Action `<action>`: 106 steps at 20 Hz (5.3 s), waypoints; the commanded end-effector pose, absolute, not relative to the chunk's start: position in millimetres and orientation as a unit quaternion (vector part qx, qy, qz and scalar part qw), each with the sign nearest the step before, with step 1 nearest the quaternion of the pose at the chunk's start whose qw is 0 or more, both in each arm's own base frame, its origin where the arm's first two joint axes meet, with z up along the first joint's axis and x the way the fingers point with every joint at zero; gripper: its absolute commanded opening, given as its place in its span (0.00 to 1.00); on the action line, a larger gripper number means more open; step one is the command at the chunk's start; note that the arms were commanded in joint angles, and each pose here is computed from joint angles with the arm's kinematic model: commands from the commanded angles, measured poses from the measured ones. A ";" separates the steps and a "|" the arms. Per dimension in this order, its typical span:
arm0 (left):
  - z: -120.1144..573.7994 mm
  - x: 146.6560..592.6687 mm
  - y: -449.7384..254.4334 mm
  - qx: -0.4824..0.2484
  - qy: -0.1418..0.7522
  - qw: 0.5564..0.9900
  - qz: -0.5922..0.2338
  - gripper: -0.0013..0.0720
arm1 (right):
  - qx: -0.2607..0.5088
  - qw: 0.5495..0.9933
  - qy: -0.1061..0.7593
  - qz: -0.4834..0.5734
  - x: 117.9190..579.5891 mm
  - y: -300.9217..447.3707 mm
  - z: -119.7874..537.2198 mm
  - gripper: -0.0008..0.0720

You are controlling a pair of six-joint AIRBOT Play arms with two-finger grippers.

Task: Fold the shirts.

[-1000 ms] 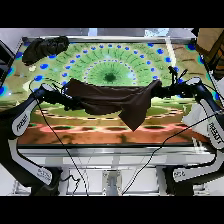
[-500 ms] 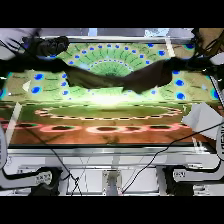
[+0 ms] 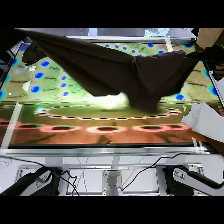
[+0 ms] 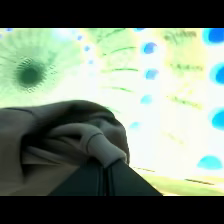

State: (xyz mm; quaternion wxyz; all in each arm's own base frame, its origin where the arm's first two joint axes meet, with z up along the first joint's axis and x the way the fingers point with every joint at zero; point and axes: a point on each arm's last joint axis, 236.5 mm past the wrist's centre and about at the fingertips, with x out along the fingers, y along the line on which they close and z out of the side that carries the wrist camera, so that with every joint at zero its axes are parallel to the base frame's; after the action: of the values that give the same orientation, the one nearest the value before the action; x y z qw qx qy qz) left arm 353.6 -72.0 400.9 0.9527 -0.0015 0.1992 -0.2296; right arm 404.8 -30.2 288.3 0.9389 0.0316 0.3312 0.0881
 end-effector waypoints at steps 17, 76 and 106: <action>307.0 367.3 -63.1 -0.049 0.365 0.900 -0.232 0.03 | 0.018 0.905 0.406 0.126 324.4 -1.1 260.7 0.03; 126.1 444.1 -68.3 -0.114 0.589 0.746 -0.290 0.55 | 0.117 0.833 0.504 0.199 414.4 26.9 96.5 0.14; 246.4 413.4 -173.4 0.009 0.425 0.849 -0.314 0.04 | 0.104 0.886 0.206 0.402 327.4 188.5 323.7 0.04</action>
State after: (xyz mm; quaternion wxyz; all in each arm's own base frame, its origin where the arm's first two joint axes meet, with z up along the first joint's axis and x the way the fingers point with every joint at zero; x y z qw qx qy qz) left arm 387.6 -167.5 230.6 0.8160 0.0244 0.4780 -0.3242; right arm 321.9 179.9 292.4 0.8812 0.0590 0.2582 0.3916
